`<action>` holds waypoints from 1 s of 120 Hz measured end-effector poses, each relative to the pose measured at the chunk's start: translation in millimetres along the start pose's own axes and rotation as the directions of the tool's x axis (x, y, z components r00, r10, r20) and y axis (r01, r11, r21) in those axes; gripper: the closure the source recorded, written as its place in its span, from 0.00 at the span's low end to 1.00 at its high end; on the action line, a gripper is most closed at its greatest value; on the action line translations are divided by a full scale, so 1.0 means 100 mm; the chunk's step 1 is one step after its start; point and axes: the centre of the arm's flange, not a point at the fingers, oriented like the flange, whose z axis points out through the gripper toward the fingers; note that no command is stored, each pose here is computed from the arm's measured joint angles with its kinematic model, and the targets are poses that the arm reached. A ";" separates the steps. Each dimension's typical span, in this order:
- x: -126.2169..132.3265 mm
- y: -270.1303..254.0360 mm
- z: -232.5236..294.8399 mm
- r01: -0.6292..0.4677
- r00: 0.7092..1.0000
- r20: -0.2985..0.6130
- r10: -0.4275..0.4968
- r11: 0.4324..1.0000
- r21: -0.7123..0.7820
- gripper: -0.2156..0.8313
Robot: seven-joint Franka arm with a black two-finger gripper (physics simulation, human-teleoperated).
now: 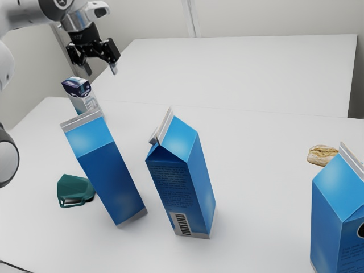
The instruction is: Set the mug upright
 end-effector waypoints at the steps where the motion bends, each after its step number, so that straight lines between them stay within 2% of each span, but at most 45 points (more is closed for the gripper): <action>1: 0.00 0.00 0.00 0.000 1.000 0.000 0.000 1.000 -0.001 0.21; 20: -0.11 -0.07 -0.18 0.007 1.000 -0.019 -0.008 1.000 -0.014 0.21; 28: -0.16 -0.37 -0.25 0.055 0.998 -0.019 -0.056 0.998 -0.015 0.21; 42: -0.38 -1.31 -0.47 0.195 0.979 -0.048 -0.197 0.979 -0.057 0.21; 60: -1.03 -2.89 -0.48 0.397 0.912 -0.030 -0.409 0.900 -0.180 0.21; 71: -1.18 -3.67 0.18 0.474 0.877 0.071 -0.475 0.835 -0.278 0.21; 80: -1.18 -4.09 0.96 0.499 0.865 0.159 -0.476 0.777 -0.385 0.21; 86: -1.28 -4.20 1.48 0.502 0.861 0.208 -0.463 0.718 -0.481 0.21; 94: -1.44 -4.21 2.02 0.489 0.865 0.238 -0.442 0.632 -0.601 0.21; 102: -1.62 -4.05 2.33 0.442 0.880 0.226 -0.418 0.547 -0.711 0.21; 120: -1.91 -3.57 2.78 0.324 0.915 0.162 -0.369 0.437 -0.839 0.21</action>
